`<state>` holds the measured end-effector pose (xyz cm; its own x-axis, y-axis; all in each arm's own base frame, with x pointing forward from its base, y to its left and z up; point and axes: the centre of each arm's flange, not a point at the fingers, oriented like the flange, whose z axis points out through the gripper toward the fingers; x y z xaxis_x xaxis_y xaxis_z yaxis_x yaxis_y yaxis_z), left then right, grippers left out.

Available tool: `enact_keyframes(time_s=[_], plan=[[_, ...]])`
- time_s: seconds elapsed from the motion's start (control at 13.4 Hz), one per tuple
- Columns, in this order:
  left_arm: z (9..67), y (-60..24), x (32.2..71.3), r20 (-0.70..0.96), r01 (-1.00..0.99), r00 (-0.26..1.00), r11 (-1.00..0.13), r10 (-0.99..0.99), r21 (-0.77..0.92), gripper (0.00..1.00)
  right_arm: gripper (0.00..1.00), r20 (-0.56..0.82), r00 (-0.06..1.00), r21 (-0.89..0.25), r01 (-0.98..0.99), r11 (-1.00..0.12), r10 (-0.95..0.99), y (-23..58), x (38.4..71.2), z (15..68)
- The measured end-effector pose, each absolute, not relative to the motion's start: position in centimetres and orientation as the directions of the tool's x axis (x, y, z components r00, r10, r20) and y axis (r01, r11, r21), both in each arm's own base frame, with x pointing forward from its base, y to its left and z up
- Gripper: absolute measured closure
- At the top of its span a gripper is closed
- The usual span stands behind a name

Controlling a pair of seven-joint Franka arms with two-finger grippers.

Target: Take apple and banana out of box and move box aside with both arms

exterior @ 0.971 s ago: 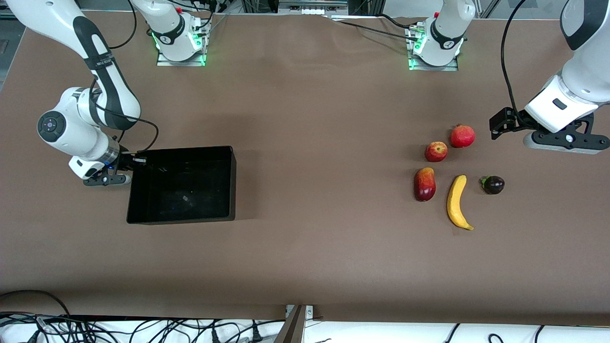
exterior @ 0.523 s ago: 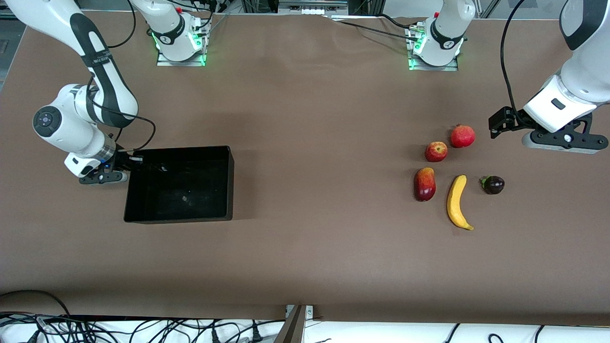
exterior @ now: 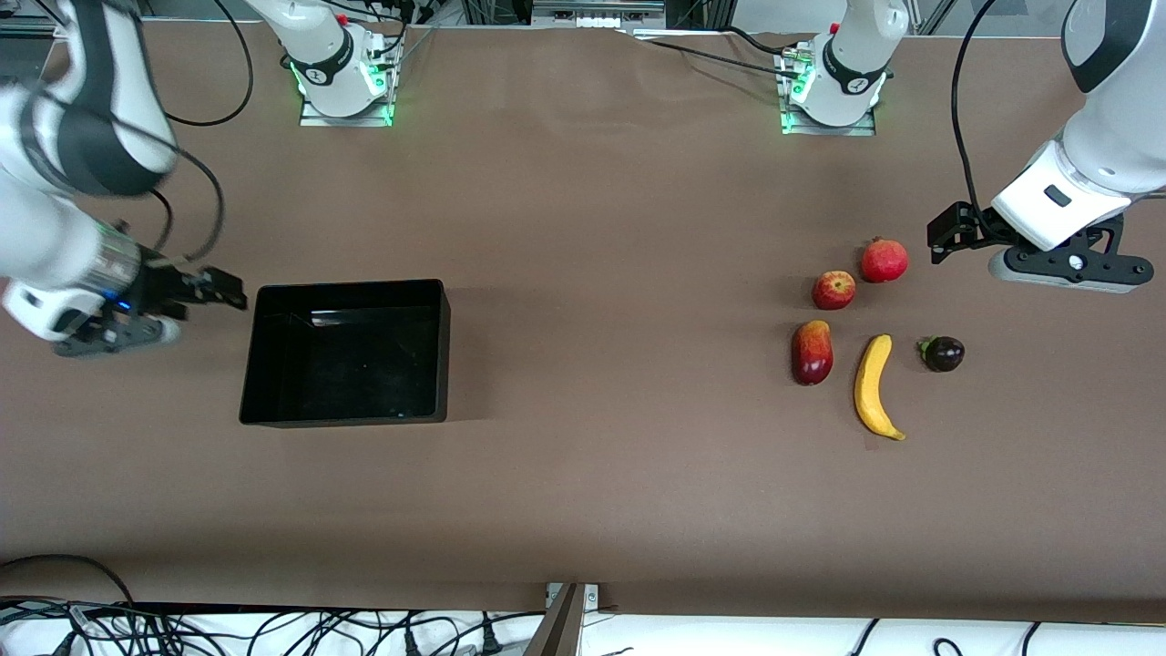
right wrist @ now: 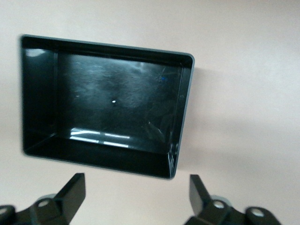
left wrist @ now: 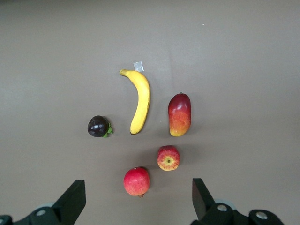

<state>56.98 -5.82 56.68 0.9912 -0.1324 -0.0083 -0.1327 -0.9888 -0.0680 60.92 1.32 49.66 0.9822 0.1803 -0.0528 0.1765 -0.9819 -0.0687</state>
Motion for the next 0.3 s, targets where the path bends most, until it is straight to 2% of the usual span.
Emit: enact_keyframes(time_s=[0.3], plan=[[56.7, -5.9, 57.0, -0.009, -0.134, 0.991, -0.989, -0.134, -0.068, 0.0, 0.0, -0.027, 0.981, -0.061, 0.193, -0.979, 0.194, 1.6, 59.3, 59.3]])
